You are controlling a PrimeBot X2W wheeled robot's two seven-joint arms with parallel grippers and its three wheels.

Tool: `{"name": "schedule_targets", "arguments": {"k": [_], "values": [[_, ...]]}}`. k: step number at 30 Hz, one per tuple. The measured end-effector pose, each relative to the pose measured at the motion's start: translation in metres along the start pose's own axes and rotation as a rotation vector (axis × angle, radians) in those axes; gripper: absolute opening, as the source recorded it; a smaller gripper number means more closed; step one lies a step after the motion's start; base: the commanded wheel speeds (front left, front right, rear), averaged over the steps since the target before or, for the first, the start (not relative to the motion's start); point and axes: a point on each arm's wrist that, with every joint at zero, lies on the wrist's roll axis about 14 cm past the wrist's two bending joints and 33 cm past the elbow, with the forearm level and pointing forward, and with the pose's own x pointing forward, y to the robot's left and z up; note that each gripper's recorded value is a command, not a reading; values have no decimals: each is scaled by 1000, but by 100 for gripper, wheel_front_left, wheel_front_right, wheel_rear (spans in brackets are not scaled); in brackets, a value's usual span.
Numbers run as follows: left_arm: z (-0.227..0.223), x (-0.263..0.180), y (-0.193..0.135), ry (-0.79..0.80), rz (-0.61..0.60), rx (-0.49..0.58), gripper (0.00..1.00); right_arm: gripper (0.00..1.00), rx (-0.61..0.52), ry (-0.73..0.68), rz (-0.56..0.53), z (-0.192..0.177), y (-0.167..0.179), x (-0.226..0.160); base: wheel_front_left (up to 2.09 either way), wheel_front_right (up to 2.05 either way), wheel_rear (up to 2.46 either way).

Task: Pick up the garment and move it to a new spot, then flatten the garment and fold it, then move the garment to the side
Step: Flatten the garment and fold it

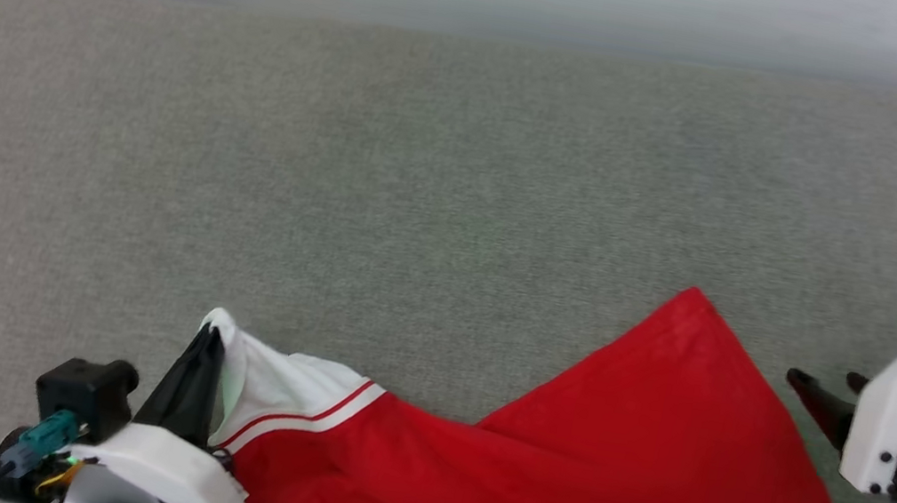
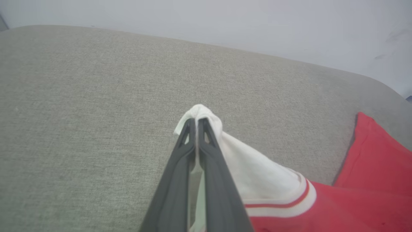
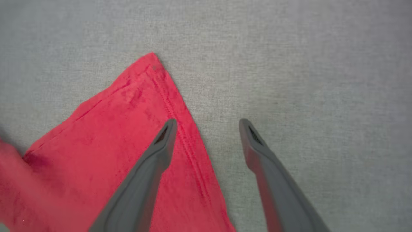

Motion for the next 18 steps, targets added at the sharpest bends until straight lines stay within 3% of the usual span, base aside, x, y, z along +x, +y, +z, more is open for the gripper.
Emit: {"name": "schedule_targets", "arguments": {"k": [9, 18], "values": [[-10, 9, 3, -5, 22, -34, 0, 100, -121, 251, 60, 3, 36, 51, 0, 0, 0], [-26, 17, 12, 19, 53, -54, 0, 100, -137, 409, 88, -18, 47, 87, 0, 0, 0]]}}
